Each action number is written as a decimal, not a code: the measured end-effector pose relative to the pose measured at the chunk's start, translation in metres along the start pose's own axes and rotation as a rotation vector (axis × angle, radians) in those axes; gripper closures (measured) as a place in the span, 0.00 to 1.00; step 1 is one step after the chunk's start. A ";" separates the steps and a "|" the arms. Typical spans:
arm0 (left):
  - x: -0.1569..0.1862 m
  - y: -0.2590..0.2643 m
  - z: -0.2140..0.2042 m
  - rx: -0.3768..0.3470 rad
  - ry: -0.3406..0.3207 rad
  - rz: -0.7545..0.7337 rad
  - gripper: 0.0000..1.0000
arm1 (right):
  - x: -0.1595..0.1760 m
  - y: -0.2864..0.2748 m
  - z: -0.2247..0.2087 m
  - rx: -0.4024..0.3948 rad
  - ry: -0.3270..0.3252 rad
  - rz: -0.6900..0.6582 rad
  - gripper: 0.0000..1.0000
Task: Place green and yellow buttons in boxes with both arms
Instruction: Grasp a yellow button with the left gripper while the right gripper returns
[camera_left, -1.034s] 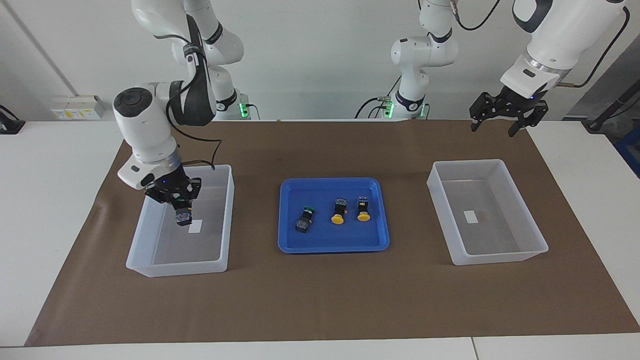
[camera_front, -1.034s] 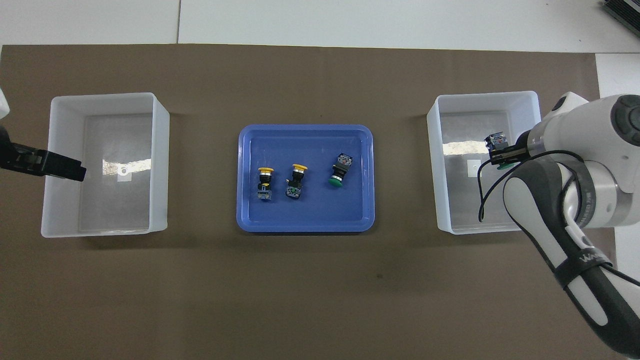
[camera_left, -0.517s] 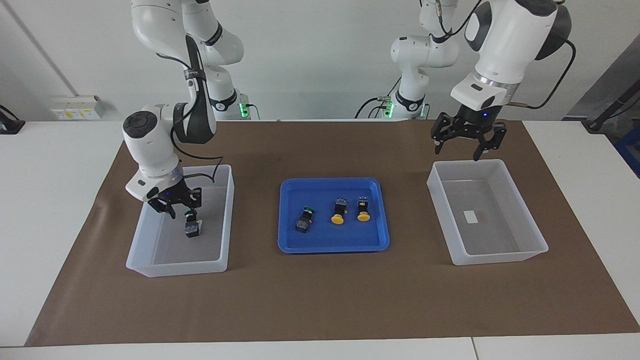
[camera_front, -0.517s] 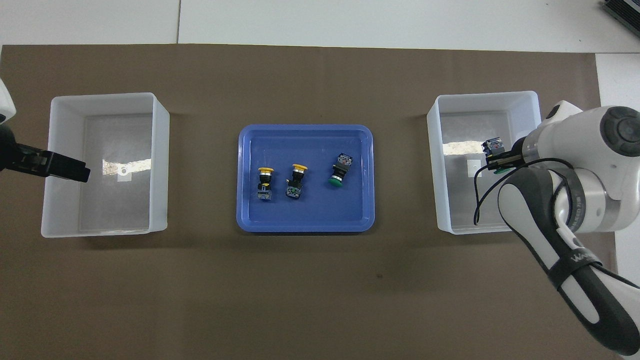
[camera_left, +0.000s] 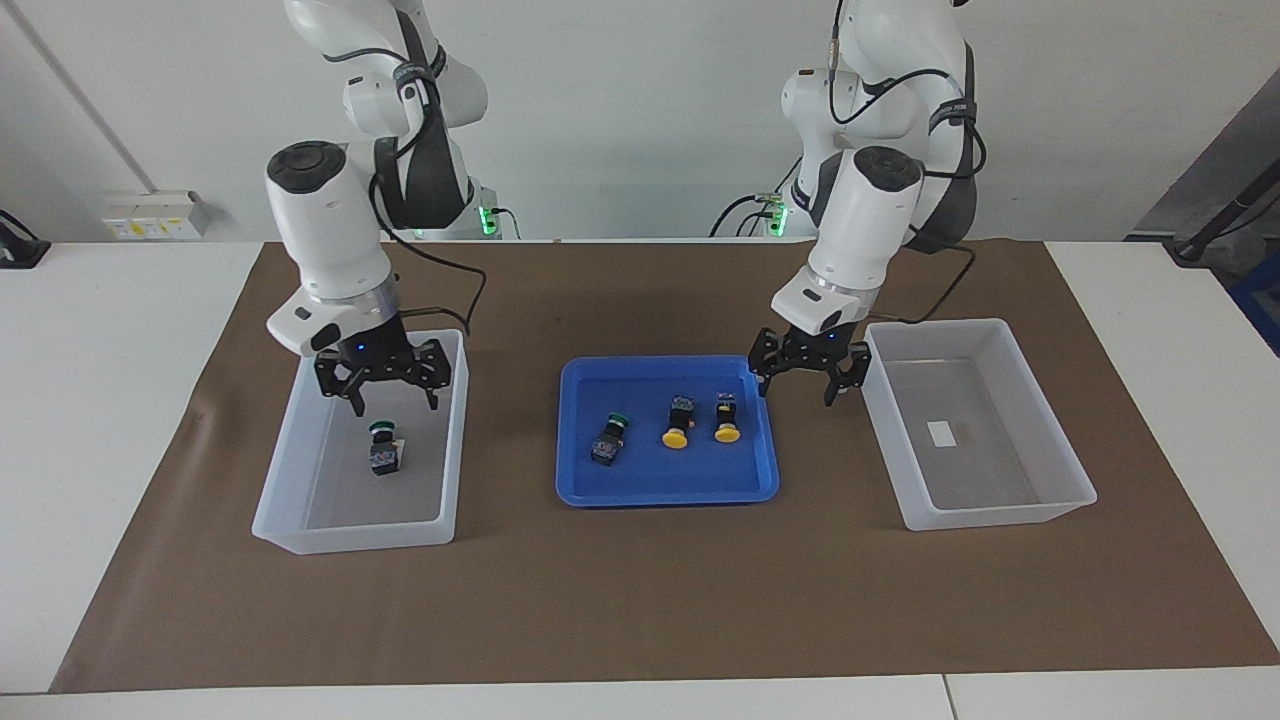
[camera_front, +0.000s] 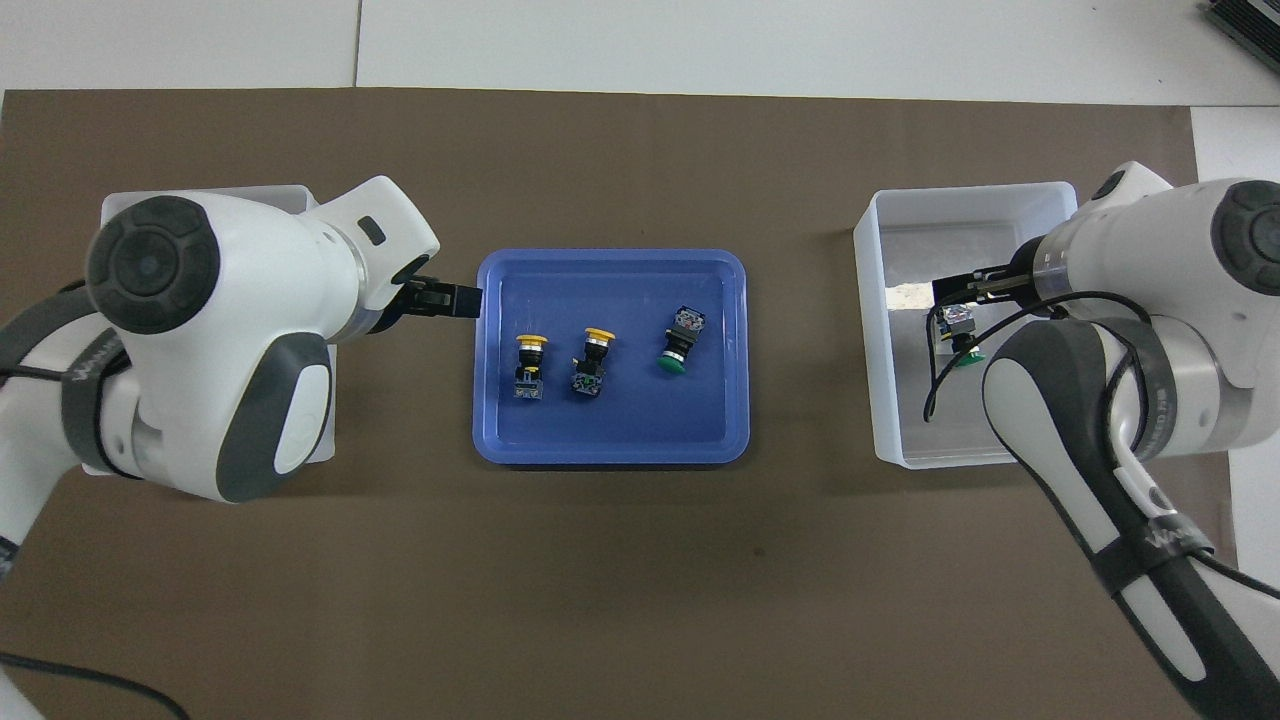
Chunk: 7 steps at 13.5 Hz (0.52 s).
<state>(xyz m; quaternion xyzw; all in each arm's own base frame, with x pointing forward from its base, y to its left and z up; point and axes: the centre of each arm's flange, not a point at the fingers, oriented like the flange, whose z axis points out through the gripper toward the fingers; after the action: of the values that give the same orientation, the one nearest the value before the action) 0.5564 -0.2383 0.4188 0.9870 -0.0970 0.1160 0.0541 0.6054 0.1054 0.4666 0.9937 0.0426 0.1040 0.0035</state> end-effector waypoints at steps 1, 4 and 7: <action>-0.008 0.008 0.011 -0.002 -0.007 -0.006 0.00 | -0.002 -0.023 0.002 0.008 0.000 0.010 0.00; -0.023 0.042 0.045 -0.016 -0.014 -0.036 0.00 | -0.008 -0.089 0.032 0.029 -0.001 0.069 0.00; -0.035 0.050 0.080 -0.006 -0.066 -0.035 0.00 | -0.020 -0.157 0.080 0.052 0.009 0.047 0.00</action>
<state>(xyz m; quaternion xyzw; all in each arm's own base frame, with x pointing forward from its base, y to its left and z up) 0.5302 -0.2912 0.3372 0.9917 -0.0816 0.0822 0.0560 0.5889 0.2606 0.3819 0.9937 0.0219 0.1073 -0.0250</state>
